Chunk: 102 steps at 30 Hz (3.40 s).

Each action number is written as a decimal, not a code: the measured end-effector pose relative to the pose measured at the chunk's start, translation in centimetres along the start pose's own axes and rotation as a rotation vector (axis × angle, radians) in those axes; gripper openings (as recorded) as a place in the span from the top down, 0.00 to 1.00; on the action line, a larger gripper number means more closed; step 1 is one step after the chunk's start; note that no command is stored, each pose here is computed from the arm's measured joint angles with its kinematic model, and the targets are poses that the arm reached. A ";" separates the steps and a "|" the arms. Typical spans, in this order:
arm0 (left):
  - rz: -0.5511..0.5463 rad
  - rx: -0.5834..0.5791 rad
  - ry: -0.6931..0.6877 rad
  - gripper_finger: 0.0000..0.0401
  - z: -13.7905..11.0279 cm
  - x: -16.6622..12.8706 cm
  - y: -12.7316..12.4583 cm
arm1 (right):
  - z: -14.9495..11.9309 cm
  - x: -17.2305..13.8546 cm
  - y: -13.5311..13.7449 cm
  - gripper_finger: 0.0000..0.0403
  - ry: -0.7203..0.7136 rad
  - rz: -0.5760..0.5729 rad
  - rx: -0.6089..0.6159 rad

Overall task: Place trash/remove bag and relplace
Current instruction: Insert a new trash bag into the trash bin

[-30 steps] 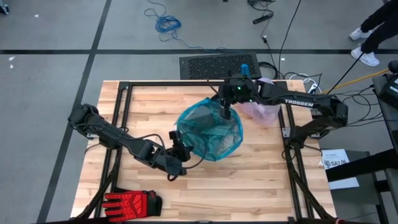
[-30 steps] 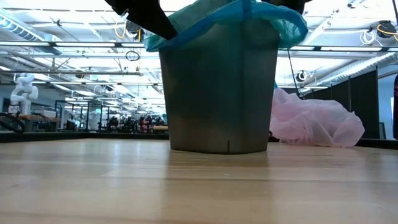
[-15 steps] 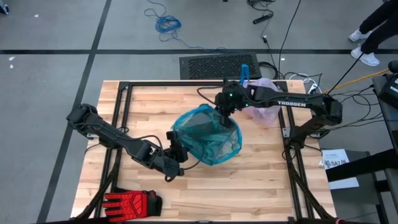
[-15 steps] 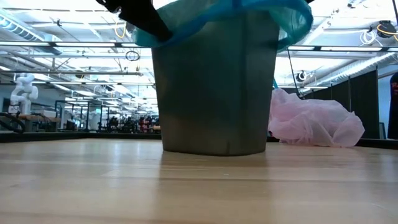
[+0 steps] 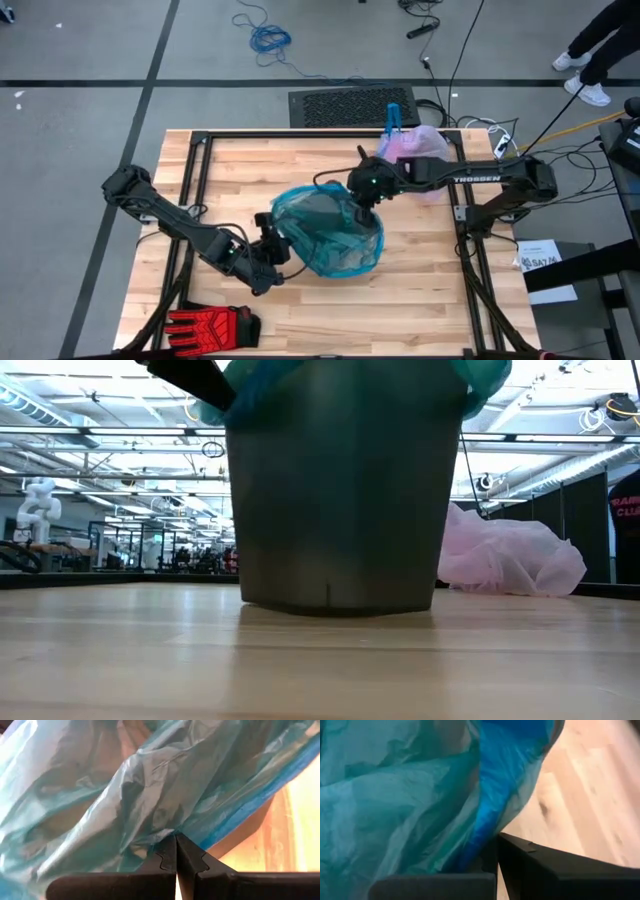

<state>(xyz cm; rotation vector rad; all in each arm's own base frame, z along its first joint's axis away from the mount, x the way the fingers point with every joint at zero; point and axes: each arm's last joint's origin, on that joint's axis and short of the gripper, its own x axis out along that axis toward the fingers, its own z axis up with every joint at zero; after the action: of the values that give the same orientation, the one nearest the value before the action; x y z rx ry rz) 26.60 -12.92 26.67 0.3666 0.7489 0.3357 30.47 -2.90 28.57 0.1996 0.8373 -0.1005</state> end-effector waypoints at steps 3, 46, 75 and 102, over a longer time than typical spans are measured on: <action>0.016 0.004 -0.003 1.00 -0.1 -0.2 0.1 | -0.1 -1.0 0.1 1.00 -0.017 -0.077 -0.010; -0.015 -0.033 -0.006 1.00 0.0 -0.2 0.0 | 1.9 -3.1 -5.4 1.00 -0.204 -0.143 -0.098; 0.010 -0.074 0.025 1.00 -1.6 0.7 -0.5 | -3.2 2.7 -4.1 1.00 0.098 -0.014 -0.010; 0.037 -0.071 0.017 1.00 -1.6 0.7 -0.4 | -6.7 -10.4 3.7 1.00 -0.220 0.027 -0.010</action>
<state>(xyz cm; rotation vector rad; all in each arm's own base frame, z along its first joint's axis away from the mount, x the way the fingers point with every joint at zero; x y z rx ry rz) 25.97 -12.63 25.00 0.3108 0.7456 0.3997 19.30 2.29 32.41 0.1864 0.6155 -0.0908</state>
